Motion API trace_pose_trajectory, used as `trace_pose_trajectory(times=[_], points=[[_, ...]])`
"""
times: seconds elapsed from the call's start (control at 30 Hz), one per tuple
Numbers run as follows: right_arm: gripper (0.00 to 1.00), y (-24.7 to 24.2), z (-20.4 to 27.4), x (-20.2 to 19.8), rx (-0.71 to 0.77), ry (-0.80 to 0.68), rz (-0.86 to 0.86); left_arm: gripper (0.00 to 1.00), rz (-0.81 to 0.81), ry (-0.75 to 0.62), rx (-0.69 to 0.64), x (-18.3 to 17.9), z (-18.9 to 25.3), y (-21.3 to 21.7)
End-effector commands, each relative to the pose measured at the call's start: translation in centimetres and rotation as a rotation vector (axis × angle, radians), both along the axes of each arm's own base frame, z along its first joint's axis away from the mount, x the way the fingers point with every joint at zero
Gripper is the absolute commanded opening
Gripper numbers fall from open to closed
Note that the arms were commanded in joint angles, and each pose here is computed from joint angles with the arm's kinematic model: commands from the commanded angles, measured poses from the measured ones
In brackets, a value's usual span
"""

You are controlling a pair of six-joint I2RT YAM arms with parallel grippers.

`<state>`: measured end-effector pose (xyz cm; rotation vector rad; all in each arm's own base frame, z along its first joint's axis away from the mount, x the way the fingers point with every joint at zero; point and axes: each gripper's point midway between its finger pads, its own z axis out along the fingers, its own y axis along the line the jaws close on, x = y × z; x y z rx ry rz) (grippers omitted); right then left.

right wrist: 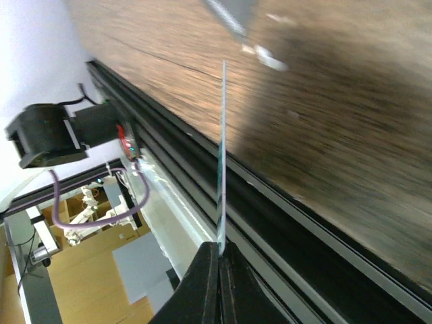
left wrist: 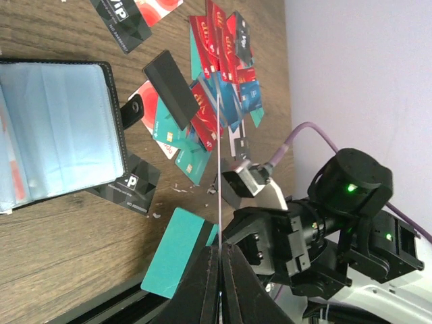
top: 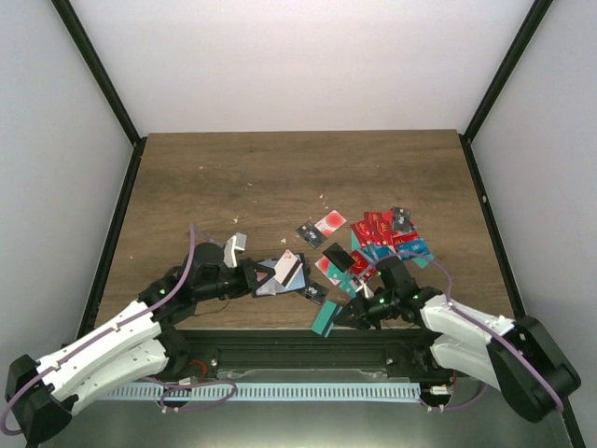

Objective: Put the credit cards into the card holder
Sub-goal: Place the credit card at the corner of the board.

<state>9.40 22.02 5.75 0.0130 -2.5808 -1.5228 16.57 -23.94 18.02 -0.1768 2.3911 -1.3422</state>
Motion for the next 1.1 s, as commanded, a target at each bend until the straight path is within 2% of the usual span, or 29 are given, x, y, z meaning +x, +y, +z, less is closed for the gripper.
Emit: trace_pose_trajectory(times=[0.0, 0.23, 0.57, 0.83, 0.93, 1.07], points=[[0.01, -0.5, -1.8, -1.1, -0.042, 0.065, 0.030, 0.04, 0.003, -0.034, 0.006, 0.7, 1.0, -0.3], [0.01, -1.2, -3.2, -0.1, -0.152, 0.075, -0.012, 0.04, 0.004, -0.039, 0.008, 0.8, 1.2, -0.2], [0.01, -0.8, -3.6, 1.8, -0.155, 0.071, -0.073, 0.04, 0.018, -0.033, 0.013, 0.9, 1.3, -0.1], [0.08, -0.5, -3.3, 3.8, -0.169, 0.047, -0.079, 0.04, 0.029, -0.023, 0.046, 1.5, 0.7, -0.2], [0.19, -0.8, -3.0, 3.9, -0.190, 0.045, -0.059, 0.04, 0.037, -0.022, 0.064, 1.6, 0.5, 0.0], [0.43, -1.4, -2.2, 3.6, -0.241, 0.028, -0.013, 0.04, 0.064, -0.023, 0.087, 2.1, 0.3, 0.6]])
